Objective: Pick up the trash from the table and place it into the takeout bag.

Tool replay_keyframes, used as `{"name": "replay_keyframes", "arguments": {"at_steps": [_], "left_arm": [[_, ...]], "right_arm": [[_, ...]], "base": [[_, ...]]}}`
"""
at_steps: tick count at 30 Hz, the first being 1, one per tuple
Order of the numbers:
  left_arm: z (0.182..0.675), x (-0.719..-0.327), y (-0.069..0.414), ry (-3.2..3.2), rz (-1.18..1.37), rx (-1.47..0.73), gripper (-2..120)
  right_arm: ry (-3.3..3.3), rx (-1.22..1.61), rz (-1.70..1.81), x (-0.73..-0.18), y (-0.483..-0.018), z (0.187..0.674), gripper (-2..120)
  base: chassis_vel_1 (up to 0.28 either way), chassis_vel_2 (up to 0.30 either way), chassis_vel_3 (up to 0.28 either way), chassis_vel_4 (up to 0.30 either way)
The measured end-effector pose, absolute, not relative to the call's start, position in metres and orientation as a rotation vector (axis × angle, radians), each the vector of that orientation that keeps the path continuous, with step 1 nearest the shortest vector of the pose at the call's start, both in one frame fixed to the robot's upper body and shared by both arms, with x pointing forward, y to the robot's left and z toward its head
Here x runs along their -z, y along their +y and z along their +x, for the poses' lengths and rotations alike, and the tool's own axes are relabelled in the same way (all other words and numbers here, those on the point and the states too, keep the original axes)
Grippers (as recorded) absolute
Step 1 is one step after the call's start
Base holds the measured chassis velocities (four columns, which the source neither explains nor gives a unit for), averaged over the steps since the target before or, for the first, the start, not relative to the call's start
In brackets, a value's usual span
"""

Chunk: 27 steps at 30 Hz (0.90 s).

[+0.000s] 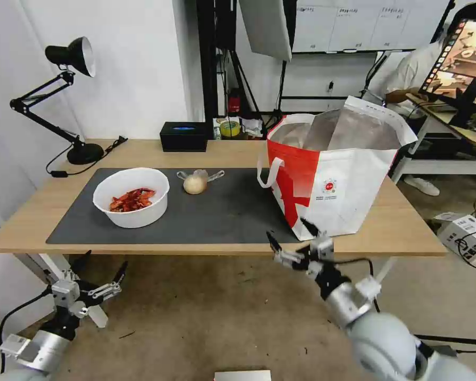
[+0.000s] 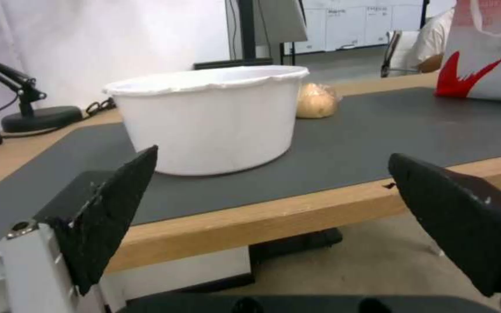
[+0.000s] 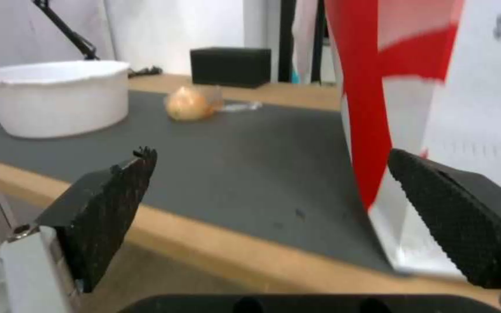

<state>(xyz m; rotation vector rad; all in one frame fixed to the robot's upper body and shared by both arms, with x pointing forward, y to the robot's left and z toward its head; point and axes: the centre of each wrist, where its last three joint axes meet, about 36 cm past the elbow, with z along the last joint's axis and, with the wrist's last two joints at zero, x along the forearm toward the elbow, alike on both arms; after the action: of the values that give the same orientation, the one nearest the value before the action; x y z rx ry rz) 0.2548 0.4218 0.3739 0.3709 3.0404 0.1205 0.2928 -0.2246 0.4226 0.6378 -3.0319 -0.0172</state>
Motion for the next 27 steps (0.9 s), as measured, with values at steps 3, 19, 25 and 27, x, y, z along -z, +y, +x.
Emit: {"name": "replay_keyframes", "arguments": {"at_steps": [3, 19, 25, 27], "left_arm": [[0.254, -0.373, 0.422, 3.043, 0.369, -0.118, 100], [0.252, -0.366, 0.42, 3.048, 0.362, -0.106, 100], [0.251, -0.365, 0.42, 3.05, 0.365, -0.102, 100], [0.251, -0.365, 0.42, 3.051, 0.365, -0.102, 100]], "right_arm": [[-3.013, 0.011, 0.617, -0.415, -0.223, 0.285, 100], [-2.974, -0.009, 0.546, -0.388, -0.219, 0.267, 100], [-2.971, -0.004, 0.544, -0.387, -0.218, 0.264, 100], [-2.971, -0.003, 0.544, -0.387, -0.218, 0.264, 100]], "base": [[0.0, 0.0, 0.0, 0.0], [0.0, 0.0, 0.0, 0.0], [0.0, 0.0, 0.0, 0.0], [0.0, 0.0, 0.0, 0.0]]}}
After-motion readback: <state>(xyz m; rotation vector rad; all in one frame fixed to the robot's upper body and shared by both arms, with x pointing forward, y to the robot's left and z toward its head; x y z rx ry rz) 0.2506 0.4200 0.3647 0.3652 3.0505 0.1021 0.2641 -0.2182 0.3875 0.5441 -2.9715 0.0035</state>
